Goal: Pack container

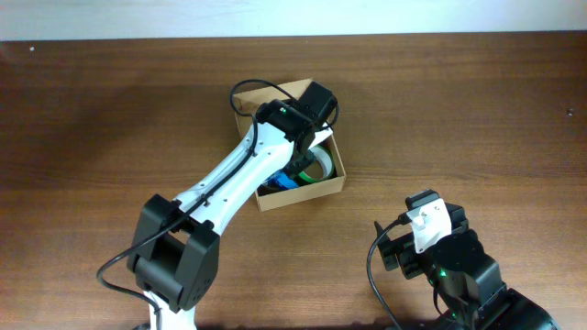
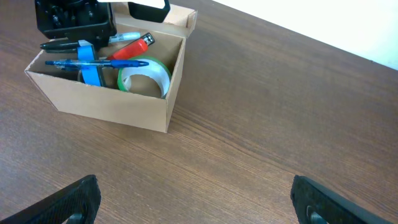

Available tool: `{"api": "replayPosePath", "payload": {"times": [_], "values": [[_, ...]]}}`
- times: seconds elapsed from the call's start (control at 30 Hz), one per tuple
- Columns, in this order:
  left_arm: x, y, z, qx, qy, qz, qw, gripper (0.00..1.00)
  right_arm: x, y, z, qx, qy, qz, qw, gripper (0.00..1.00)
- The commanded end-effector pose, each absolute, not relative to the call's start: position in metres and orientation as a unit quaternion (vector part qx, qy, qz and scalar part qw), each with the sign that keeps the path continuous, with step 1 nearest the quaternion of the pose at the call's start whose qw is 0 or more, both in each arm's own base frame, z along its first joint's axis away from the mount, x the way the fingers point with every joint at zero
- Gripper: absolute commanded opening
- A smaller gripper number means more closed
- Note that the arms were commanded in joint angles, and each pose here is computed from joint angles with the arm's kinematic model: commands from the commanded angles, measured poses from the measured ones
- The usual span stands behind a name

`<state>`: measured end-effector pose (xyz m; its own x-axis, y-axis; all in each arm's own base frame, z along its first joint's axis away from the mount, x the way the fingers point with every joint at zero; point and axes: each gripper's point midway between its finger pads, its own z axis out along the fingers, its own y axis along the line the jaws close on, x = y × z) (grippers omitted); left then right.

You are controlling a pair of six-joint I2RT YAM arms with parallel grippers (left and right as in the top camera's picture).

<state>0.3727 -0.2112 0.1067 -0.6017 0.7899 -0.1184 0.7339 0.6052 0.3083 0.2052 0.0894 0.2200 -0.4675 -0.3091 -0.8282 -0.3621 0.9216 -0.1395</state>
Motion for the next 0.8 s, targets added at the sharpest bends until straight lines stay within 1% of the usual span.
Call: {"api": "replayPosePath", "payload": {"times": [0.0, 0.37, 0.47, 0.5, 0.53, 0.67, 0.77], "values": [[0.373, -0.215, 0.101, 0.455, 0.874, 0.123, 0.115, 0.02, 0.205, 0.089, 0.220, -0.189, 0.857, 0.032, 0.479, 0.99], [0.368, -0.235, 0.102, 0.500, 0.848, 0.122, 0.128, 0.03, 0.205, 0.089, 0.220, -0.189, 0.857, 0.032, 0.479, 0.99], [0.368, -0.235, 0.102, 0.500, 0.848, 0.122, 0.128, 0.08, 0.205, 0.089, 0.220, -0.189, 0.857, 0.032, 0.479, 0.99], [0.368, -0.235, 0.102, 0.500, 0.848, 0.122, 0.128, 0.14, 0.205, 0.089, 0.220, -0.189, 0.857, 0.032, 0.479, 0.99], [0.368, -0.235, 0.102, 0.500, 0.848, 0.122, 0.129, 0.18, 0.205, 0.089, 0.220, -0.189, 0.857, 0.032, 0.479, 0.99], [0.368, -0.235, 0.102, 0.500, 0.848, 0.122, 0.128, 0.22, 0.205, 0.089, 0.220, -0.189, 0.857, 0.032, 0.479, 0.99], [0.368, -0.235, 0.102, 0.500, 0.848, 0.122, 0.128, 0.33, 0.205, 0.089, 0.220, -0.190, 0.857, 0.032, 0.479, 0.99]]}}
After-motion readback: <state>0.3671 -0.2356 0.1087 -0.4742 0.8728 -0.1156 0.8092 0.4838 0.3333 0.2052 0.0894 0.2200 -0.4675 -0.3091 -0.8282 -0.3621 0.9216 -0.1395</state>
